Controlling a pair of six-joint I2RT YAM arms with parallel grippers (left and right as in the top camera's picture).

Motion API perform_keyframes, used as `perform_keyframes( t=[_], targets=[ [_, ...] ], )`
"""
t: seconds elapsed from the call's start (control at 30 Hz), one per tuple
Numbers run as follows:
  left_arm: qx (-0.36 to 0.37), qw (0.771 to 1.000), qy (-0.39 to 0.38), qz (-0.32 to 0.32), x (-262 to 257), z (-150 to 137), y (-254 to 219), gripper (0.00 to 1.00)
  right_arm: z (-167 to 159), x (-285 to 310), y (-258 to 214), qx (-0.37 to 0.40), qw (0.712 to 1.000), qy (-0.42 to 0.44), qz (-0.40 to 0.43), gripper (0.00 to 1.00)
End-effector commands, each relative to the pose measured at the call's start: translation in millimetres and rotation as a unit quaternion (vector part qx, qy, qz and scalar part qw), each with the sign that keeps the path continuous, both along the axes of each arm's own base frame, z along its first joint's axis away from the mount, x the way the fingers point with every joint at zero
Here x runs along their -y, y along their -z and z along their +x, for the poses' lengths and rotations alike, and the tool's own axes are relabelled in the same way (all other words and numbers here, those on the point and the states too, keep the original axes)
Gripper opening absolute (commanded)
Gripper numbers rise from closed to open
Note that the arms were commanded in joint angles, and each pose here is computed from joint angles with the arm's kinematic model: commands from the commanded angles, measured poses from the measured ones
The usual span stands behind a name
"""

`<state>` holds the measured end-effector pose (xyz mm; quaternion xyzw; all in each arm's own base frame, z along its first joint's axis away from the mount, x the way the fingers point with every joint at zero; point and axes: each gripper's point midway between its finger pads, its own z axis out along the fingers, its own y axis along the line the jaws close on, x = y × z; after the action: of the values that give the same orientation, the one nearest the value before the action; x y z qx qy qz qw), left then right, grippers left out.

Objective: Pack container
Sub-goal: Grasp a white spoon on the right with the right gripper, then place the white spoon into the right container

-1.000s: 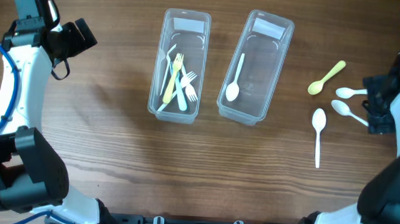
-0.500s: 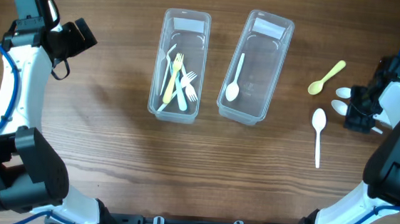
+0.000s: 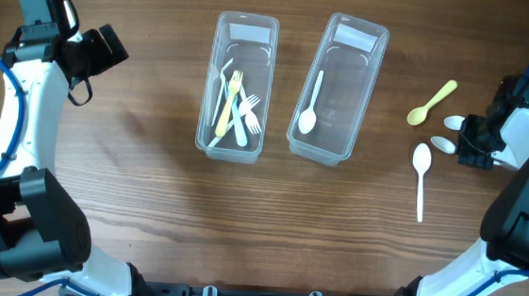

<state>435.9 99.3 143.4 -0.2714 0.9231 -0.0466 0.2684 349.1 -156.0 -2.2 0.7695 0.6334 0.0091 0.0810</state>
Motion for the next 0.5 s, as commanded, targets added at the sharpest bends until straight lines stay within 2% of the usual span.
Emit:
perform_keyframes(
  t=[0.0, 0.1, 0.2, 0.23, 0.33, 0.37, 0.47],
  targets=[
    [0.011, 1.000, -0.007, 0.002, -3, -1, -9, 1.00, 13, 7, -18, 0.018, 0.998, -0.061, -0.026, 0.04],
    [0.011, 1.000, -0.007, 0.002, -3, -1, -9, 1.00, 40, 17, -64, 0.071, 0.986, -0.134, -0.076, 0.04],
    [0.011, 1.000, -0.007, 0.002, -3, -1, -9, 1.00, 74, -2, -127, 0.160, 0.946, -0.246, -0.134, 0.04],
    [0.011, 1.000, -0.007, 0.002, -3, -1, -9, 1.00, 91, -27, -152, 0.207, 0.917, -0.309, -0.142, 0.04],
    [0.011, 1.000, -0.007, 0.002, -3, -1, -9, 1.00, 118, -96, -183, 0.286, 0.854, -0.414, -0.131, 0.04],
    [0.011, 1.000, -0.007, 0.002, -3, -1, -9, 1.00, 124, -127, -186, 0.301, 0.834, -0.447, -0.119, 0.04],
    [0.011, 1.000, -0.007, 0.002, -3, -1, -9, 1.00, 125, -195, -178, 0.298, 0.798, -0.513, -0.105, 0.04]
  ],
)
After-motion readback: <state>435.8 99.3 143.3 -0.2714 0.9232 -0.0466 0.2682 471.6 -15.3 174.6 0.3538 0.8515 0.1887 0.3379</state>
